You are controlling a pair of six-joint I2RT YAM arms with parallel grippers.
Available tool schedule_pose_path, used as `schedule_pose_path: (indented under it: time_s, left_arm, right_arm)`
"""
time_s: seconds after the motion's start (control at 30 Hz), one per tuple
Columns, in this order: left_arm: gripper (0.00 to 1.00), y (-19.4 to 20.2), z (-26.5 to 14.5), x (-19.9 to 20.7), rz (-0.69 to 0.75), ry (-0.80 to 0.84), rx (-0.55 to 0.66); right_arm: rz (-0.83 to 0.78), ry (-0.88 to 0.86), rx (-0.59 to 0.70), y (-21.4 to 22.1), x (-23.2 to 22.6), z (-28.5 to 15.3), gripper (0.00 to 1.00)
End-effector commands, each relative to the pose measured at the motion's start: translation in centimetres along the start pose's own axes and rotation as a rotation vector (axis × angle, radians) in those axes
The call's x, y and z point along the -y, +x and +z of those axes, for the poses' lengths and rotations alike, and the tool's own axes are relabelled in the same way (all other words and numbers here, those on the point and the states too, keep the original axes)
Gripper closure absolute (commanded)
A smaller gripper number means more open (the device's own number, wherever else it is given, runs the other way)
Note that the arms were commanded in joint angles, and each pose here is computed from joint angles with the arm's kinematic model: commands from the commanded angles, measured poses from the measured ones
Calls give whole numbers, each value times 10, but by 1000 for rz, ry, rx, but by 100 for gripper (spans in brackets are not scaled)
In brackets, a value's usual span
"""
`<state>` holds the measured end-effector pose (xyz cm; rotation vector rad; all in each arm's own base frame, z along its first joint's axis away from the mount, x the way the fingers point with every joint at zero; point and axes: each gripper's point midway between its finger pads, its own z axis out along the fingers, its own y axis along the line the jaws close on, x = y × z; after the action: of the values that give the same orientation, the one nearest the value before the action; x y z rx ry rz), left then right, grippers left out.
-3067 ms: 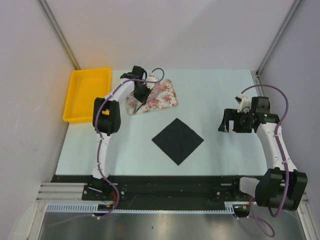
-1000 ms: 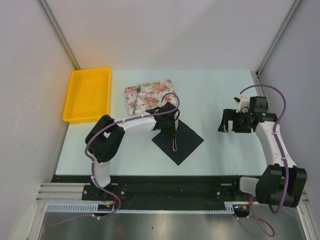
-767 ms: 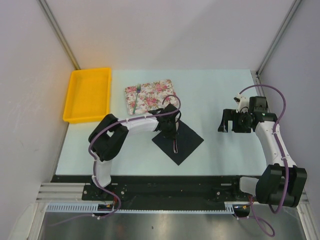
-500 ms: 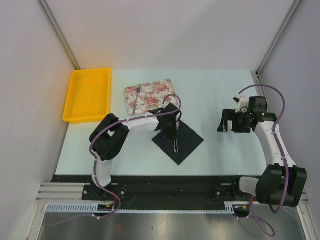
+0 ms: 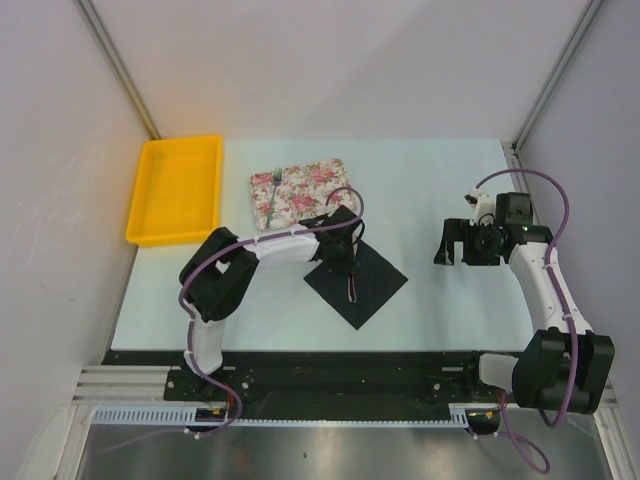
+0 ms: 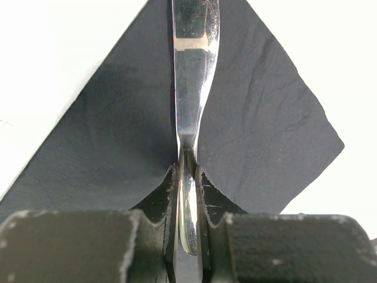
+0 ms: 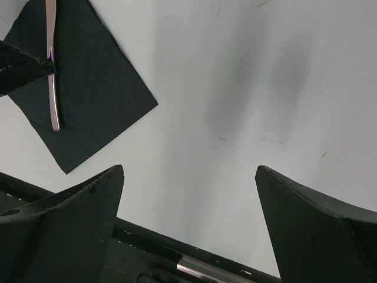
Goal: Place the utensils on the paper napkin and roll it up
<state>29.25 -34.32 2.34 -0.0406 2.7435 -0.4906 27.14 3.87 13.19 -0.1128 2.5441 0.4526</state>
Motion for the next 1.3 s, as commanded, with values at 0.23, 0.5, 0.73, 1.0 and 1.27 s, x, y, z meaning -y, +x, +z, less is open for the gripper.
schedule_pose_path:
  time_s: [0.23,0.5,0.73,1.0,1.27]
  left_arm:
    - [100,-29,-17,23,15,53,98]
    - [88,-21,1,10,28,13,59]
    - [61,-17,4,5,33,-7,42]
    - [50,-55,-53,37,95,84,159]
    - [23,-126,-154,33,286,217,414]
  right_arm:
    - [-21,0,22,-7,-2,-1,0]
    - [-19,1,18,-7,-1,-1,0]
    - [-20,1,17,-7,-2,0,0]
    - [-25,0,26,-9,-2,-2,0]
    - [-36,-15,52,-16,-7,-6,0]
